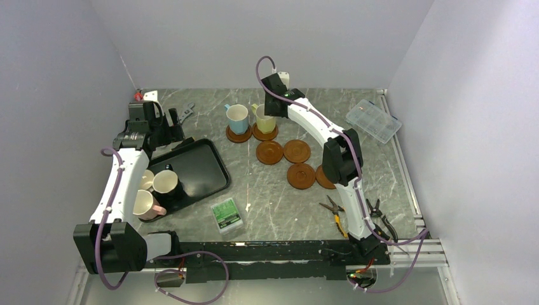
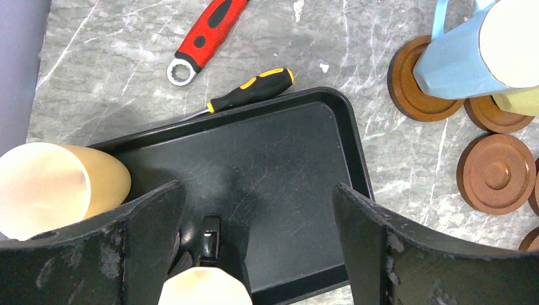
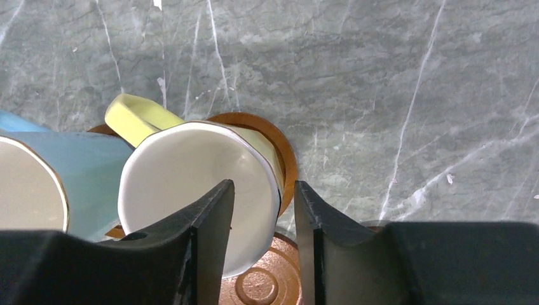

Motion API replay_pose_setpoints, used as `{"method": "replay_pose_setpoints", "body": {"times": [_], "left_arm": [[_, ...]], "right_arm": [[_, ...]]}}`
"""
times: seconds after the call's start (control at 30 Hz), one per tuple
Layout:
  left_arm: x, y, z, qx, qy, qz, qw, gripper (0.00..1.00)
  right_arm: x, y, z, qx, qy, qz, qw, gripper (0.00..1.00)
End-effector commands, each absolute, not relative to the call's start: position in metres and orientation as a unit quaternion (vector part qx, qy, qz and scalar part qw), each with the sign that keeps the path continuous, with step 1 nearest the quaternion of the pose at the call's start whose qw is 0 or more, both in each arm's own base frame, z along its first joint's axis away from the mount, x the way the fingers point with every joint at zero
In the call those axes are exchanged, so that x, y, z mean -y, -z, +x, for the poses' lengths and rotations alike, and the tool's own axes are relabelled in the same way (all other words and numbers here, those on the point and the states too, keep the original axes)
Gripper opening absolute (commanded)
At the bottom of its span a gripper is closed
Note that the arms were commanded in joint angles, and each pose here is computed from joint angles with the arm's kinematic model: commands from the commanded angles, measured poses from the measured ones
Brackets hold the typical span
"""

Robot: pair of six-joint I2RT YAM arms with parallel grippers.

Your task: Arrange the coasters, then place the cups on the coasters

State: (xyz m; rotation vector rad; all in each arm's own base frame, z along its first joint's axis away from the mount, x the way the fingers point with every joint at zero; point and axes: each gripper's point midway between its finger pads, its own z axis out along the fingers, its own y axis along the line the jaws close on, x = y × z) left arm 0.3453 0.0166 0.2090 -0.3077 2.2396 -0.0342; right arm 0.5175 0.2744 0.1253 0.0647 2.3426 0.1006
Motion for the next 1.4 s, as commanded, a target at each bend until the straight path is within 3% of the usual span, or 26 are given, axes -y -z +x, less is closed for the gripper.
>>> {"method": "replay_pose_setpoints", "body": {"times": [0.0,0.47,0.83,1.03,1.17,1.37], "left_arm": [[-0.016,-0.218,0.354,-0.887,0.021,-0.12,0.445,0.91],[-0.005,-0.21,0.338,-0.893,0.053,-0.155,0.419,0.91],[0.011,-0.163,0.264,-0.908,0.085,-0.267,0.312,0.85],[0.011,-0.124,0.258,-0.914,0.078,-0.287,0.275,0.81],[0.013,-0.106,0.265,-0.924,0.076,-0.285,0.245,0.66],[0.034,-0.112,0.278,-0.937,0.042,-0.233,0.257,0.13]], "right_arm": [[-0.284,-0.169,0.528,-0.899,-0.069,0.031,0.431,0.46],[-0.28,-0.264,0.483,-0.87,-0.142,-0.02,0.472,0.74],[-0.228,-0.284,0.411,-0.855,-0.179,-0.018,0.487,0.8],[-0.211,-0.268,0.388,-0.855,-0.202,-0.012,0.477,0.8],[-0.208,-0.261,0.377,-0.858,-0.211,-0.017,0.469,0.79],[-0.204,-0.256,0.369,-0.858,-0.212,-0.017,0.468,0.78]]}}
